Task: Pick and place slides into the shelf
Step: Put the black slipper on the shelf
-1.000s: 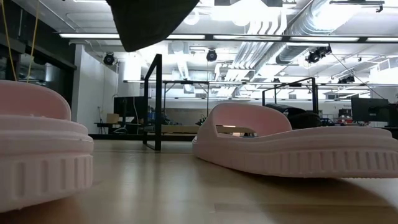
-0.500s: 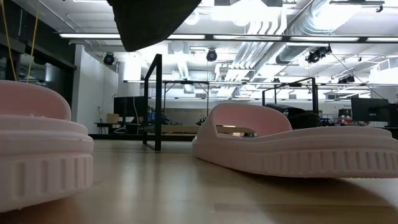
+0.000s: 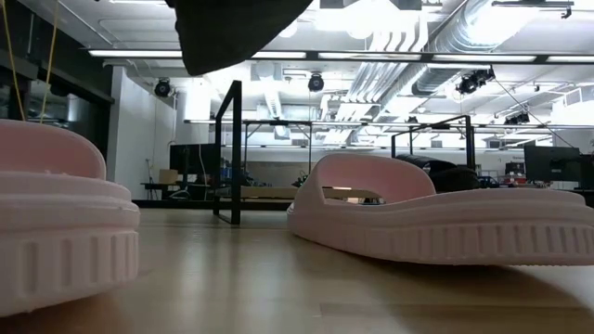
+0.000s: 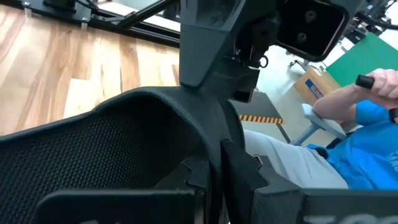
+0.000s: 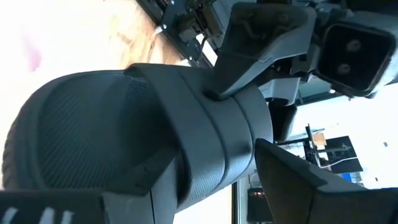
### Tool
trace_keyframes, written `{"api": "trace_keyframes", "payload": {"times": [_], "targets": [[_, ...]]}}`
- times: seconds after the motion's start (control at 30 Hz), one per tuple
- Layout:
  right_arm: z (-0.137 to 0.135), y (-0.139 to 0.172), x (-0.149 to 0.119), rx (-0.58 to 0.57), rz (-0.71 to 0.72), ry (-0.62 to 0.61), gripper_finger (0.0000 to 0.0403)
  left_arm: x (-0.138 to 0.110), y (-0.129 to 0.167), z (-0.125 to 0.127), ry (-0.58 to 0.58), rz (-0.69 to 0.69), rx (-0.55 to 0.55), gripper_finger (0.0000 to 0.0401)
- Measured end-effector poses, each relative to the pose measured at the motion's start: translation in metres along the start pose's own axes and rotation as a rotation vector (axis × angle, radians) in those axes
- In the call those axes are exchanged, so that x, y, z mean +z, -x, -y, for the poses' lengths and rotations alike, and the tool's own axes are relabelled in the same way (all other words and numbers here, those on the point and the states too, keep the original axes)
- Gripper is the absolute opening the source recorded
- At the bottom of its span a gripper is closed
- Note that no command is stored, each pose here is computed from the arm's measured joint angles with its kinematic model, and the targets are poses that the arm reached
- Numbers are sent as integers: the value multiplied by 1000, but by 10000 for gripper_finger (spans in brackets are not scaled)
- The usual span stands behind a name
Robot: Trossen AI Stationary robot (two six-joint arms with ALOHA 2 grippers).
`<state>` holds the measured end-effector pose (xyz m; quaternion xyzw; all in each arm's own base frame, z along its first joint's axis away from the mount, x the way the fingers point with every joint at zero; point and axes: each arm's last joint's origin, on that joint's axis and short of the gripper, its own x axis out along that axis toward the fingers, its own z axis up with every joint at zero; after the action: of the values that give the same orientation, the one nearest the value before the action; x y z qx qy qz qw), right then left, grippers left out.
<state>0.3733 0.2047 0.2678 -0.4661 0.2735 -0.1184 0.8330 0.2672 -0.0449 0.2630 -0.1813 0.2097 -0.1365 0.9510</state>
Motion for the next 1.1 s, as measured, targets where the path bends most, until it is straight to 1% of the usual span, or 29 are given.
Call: {"api": "trace_keyframes", "payload": {"times": [0.27, 0.37, 0.47, 0.67, 0.87, 0.97, 1.1], "targets": [[-1, -7, -2, 5, -6, -9, 189, -1, 0, 0, 3, -4, 3, 19], [0, -7, -1, 3, -4, -15, 181, 0, 0, 0, 2, -3, 1, 19], [0, -6, 0, -1, 3, -26, 153, 0, 0, 0, 1, -2, -2, 19], [1, -6, 0, -5, 7, -58, 78, 0, 0, 0, 1, -3, -5, 19], [0, -6, 0, -4, 7, -83, 23, 0, 0, 0, -14, -5, -4, 19], [0, -6, 0, -4, 7, -83, 5, 0, 0, 0, -18, -5, -4, 19], [0, -7, 0, -1, 7, -85, 4, -2, 0, 0, -27, -20, 6, 19]]}}
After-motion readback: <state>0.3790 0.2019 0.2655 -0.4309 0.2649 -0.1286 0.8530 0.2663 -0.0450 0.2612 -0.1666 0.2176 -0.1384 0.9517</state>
